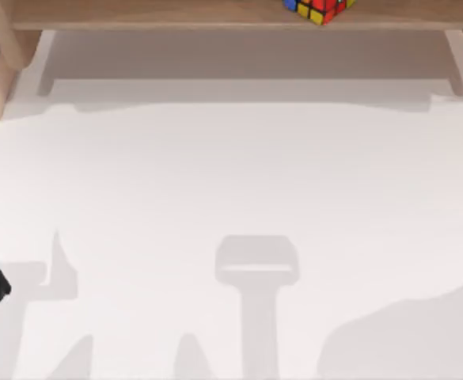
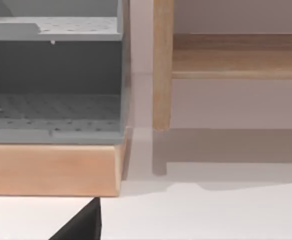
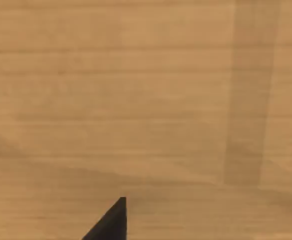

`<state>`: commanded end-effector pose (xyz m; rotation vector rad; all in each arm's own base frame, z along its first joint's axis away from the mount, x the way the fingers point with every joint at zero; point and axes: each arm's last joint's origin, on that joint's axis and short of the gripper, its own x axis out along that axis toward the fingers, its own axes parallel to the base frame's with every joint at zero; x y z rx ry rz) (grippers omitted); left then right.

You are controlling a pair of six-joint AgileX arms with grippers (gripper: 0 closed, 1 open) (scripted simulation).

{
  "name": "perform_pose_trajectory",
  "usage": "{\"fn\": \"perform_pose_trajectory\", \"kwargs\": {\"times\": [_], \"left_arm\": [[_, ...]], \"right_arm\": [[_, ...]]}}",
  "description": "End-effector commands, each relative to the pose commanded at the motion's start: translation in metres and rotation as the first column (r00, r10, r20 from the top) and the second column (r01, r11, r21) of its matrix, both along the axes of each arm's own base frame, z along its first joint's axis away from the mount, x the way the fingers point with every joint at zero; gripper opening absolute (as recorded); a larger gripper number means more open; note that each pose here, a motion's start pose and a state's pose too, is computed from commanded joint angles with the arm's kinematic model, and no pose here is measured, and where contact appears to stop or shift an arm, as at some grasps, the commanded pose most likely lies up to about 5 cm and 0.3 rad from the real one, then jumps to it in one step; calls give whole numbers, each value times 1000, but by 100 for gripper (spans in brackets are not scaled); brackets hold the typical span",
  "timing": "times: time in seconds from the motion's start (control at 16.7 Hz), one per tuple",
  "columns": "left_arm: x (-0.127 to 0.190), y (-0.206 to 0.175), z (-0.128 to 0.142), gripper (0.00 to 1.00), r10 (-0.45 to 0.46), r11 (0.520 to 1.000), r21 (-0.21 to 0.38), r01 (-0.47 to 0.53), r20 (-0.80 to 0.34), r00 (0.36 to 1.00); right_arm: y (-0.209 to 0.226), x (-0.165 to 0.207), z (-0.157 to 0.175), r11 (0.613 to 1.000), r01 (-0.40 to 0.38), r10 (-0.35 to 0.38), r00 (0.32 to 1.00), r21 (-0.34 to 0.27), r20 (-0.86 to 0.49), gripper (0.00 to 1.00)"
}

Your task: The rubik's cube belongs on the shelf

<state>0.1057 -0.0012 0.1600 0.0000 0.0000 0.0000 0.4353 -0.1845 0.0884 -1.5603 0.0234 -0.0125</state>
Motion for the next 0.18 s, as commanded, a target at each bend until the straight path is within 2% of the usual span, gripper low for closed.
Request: {"fn": "perform_pose_trajectory", "kwargs": {"times": [0.18], "left_arm": [[0, 0, 0, 100, 0, 1000, 0, 0, 0, 1000]], "right_arm": [[0, 0, 0, 1000, 0, 0, 1000, 0, 0, 100]]}}
